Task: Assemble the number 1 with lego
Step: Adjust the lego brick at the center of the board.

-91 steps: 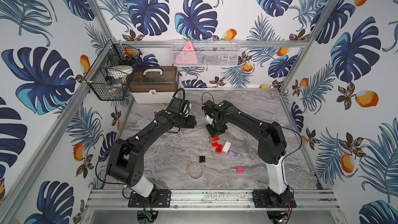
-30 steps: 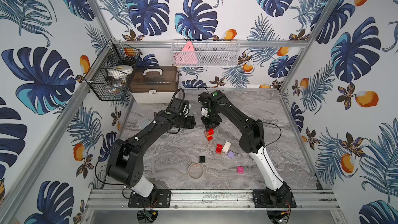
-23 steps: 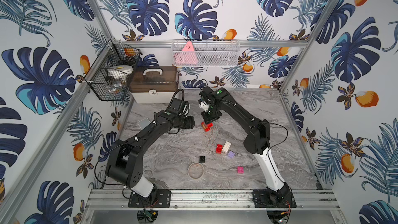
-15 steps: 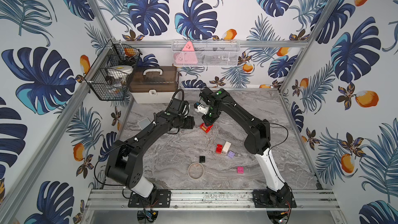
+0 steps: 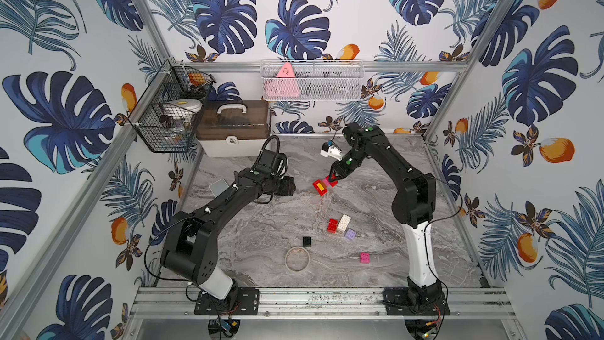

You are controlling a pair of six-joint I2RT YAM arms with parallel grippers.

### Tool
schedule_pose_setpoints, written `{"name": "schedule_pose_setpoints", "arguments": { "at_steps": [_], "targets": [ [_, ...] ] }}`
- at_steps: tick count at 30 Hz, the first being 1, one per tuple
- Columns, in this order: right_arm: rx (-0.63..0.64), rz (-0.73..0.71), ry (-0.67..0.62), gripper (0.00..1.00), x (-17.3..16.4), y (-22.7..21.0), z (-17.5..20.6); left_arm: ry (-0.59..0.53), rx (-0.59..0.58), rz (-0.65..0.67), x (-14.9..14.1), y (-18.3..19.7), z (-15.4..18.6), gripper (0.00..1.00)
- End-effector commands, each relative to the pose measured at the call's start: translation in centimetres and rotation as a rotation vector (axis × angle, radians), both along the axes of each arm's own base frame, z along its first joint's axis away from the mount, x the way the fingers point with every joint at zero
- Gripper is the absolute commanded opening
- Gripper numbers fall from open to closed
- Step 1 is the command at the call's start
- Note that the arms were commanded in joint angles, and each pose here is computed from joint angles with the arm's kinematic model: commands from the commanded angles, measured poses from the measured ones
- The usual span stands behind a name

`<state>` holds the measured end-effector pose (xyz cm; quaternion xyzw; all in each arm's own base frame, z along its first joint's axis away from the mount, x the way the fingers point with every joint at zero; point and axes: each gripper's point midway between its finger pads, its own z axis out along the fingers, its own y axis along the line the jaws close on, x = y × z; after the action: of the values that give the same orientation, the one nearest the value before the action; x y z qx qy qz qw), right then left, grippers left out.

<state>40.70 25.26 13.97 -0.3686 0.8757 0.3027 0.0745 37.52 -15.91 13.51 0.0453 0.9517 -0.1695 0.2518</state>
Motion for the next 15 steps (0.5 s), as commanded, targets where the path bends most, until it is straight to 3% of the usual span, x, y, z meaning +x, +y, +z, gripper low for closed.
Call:
{"name": "schedule_pose_setpoints", "arguments": {
  "at_steps": [1,5,12,15],
  "targets": [
    [0.367,-0.085,0.155,0.05,1.5,0.9,2.6,-0.019,0.01,-0.011,0.3,0.0,0.2,0.62],
    [0.49,-0.23,0.282,0.06,4.2,-2.0,0.7,-0.014,0.016,-0.012,0.3,0.1,0.0,0.62],
    [0.517,-0.398,0.351,0.11,5.8,-4.4,-3.6,0.003,0.02,-0.016,0.3,0.0,-0.6,0.62],
    [0.468,-0.435,0.383,0.12,5.7,-5.1,-5.8,0.006,0.023,-0.017,0.4,0.0,-0.7,0.61]
  ]
}}
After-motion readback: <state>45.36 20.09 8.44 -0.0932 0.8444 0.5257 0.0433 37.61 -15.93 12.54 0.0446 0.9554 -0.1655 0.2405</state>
